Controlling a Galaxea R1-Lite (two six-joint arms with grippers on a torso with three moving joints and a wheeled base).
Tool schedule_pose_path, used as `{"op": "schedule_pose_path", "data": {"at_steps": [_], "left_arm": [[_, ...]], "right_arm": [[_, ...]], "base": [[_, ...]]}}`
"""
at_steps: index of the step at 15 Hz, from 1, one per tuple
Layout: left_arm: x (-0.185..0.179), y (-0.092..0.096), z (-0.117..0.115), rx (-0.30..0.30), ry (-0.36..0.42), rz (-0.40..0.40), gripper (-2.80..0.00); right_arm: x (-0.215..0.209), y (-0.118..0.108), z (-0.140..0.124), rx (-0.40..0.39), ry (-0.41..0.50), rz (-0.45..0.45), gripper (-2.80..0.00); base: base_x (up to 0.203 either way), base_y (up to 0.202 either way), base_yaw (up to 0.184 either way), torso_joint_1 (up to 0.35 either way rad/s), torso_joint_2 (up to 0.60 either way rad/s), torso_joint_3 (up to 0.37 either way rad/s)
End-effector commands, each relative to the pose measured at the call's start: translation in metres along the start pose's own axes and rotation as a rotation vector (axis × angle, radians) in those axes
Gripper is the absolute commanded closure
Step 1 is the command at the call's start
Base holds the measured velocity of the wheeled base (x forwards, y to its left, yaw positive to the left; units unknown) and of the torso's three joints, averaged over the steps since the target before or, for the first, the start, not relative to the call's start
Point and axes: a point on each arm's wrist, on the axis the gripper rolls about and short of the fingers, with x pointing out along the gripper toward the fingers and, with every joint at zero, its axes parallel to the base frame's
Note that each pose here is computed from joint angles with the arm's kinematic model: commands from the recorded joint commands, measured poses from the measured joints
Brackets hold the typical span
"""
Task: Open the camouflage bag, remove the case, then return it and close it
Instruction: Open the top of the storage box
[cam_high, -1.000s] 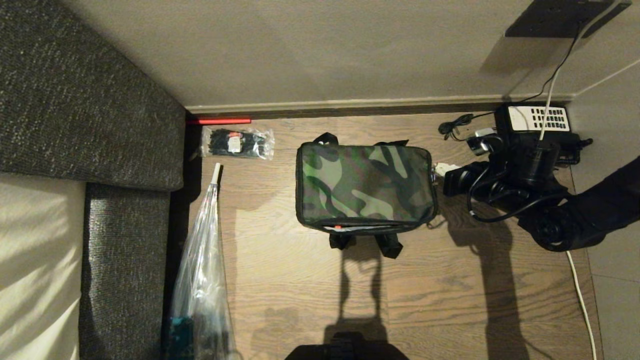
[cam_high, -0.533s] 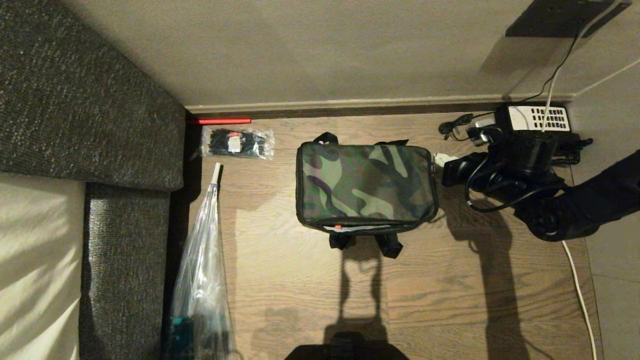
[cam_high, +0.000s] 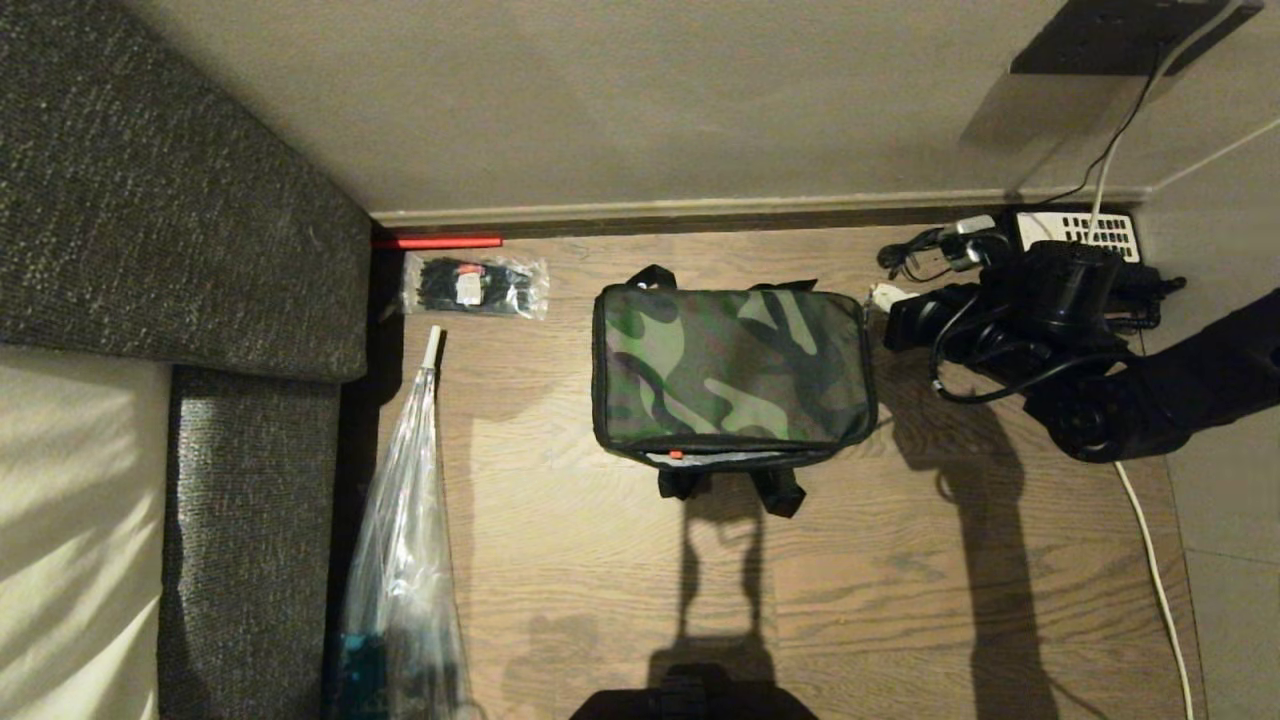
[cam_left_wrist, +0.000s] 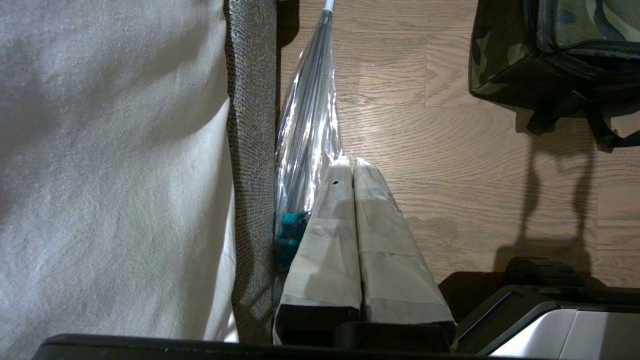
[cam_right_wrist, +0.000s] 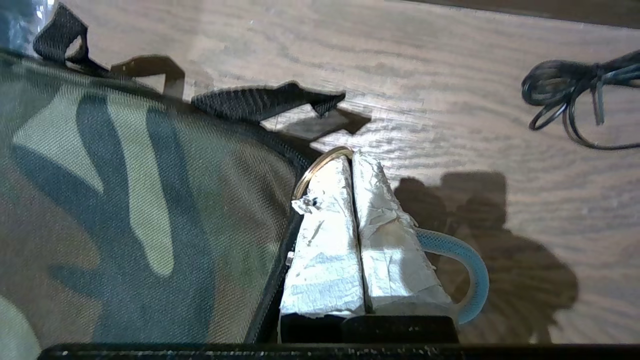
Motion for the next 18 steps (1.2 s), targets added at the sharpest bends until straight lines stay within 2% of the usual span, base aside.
{"op": "schedule_pose_path", "data": {"at_steps": [1, 5, 11, 12, 18], "left_arm": [[0.0, 0.0, 0.0, -0.001, 0.0, 0.001, 0.0], [0.0, 0.0, 0.0, -0.001, 0.0, 0.001, 0.0], [0.0, 0.0, 0.0, -0.001, -0.001, 0.001, 0.0], [0.0, 0.0, 0.0, -0.001, 0.0, 0.001, 0.0], [0.0, 0.0, 0.0, -0.001, 0.0, 0.001, 0.0]], "right_arm": [[0.006, -0.001, 0.003, -0.005, -0.025, 0.001, 0.0], [0.014, -0.003, 0.007, 0.012, -0.06, -0.003, 0.0], [0.013, -0.001, -0.002, 0.028, -0.026, -0.008, 0.0], [0.011, -0.001, -0.003, 0.029, -0.019, -0.016, -2.8], [-0.008, 0.001, -0.013, 0.036, 0.021, -0.024, -2.8]], "base": [[0.0, 0.0, 0.0, 0.0, 0.0, 0.0], [0.0, 0.0, 0.0, 0.0, 0.0, 0.0], [0.0, 0.0, 0.0, 0.0, 0.0, 0.0], [0.0, 0.0, 0.0, 0.0, 0.0, 0.0], [0.0, 0.0, 0.0, 0.0, 0.0, 0.0]]}}
